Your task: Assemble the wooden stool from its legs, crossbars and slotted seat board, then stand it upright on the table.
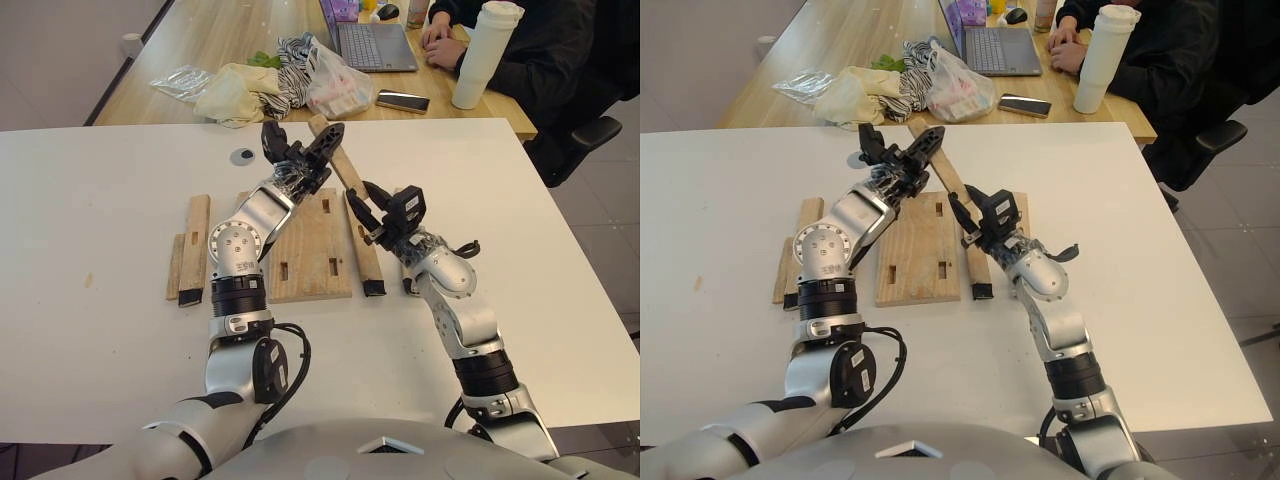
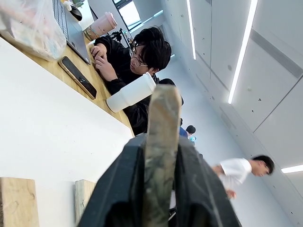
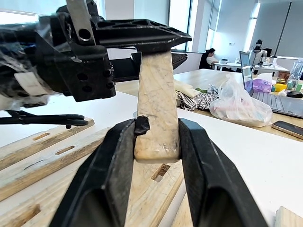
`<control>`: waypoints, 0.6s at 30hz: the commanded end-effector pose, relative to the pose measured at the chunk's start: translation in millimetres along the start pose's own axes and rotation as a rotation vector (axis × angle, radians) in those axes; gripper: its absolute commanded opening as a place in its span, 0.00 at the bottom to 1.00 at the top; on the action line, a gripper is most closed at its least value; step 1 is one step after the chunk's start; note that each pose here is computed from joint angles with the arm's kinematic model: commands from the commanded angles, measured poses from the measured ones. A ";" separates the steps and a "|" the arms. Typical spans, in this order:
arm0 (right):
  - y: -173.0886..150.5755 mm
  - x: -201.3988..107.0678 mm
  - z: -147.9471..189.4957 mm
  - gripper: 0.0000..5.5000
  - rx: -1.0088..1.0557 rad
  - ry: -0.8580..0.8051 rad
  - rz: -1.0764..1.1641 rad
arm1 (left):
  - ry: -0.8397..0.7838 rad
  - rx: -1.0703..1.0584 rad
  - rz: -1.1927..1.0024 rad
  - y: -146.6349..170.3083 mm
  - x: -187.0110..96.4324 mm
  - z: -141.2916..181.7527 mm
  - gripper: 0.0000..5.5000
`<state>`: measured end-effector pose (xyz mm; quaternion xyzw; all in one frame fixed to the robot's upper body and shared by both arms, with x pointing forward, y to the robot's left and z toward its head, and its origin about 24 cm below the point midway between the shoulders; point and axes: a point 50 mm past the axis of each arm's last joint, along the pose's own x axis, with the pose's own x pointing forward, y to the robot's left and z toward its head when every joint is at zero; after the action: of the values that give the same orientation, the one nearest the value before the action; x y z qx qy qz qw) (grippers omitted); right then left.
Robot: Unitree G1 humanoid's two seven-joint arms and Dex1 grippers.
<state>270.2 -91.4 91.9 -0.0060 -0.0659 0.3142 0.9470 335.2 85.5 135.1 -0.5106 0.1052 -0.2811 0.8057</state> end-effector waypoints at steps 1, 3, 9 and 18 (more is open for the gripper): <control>-0.5 0.8 -1.3 0.24 0.009 0.014 -0.016 | 0.005 -0.004 -0.017 -4.1 1.0 -0.2 0.08; -0.3 0.2 -2.0 0.24 0.008 0.017 -0.014 | 0.010 0.001 -0.017 -3.6 0.5 -1.1 0.08; -3.6 -0.6 -5.3 0.32 0.024 0.021 -0.038 | 0.015 0.065 0.001 0.7 -2.7 -4.6 0.07; -13.6 2.0 -10.9 0.52 0.000 0.026 -0.120 | -0.083 0.352 0.125 34.5 -20.1 11.9 0.07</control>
<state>276.0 -90.6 77.3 0.0060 -0.0390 0.2861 0.9574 335.2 92.4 121.7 -0.4080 0.0575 -0.2704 0.8701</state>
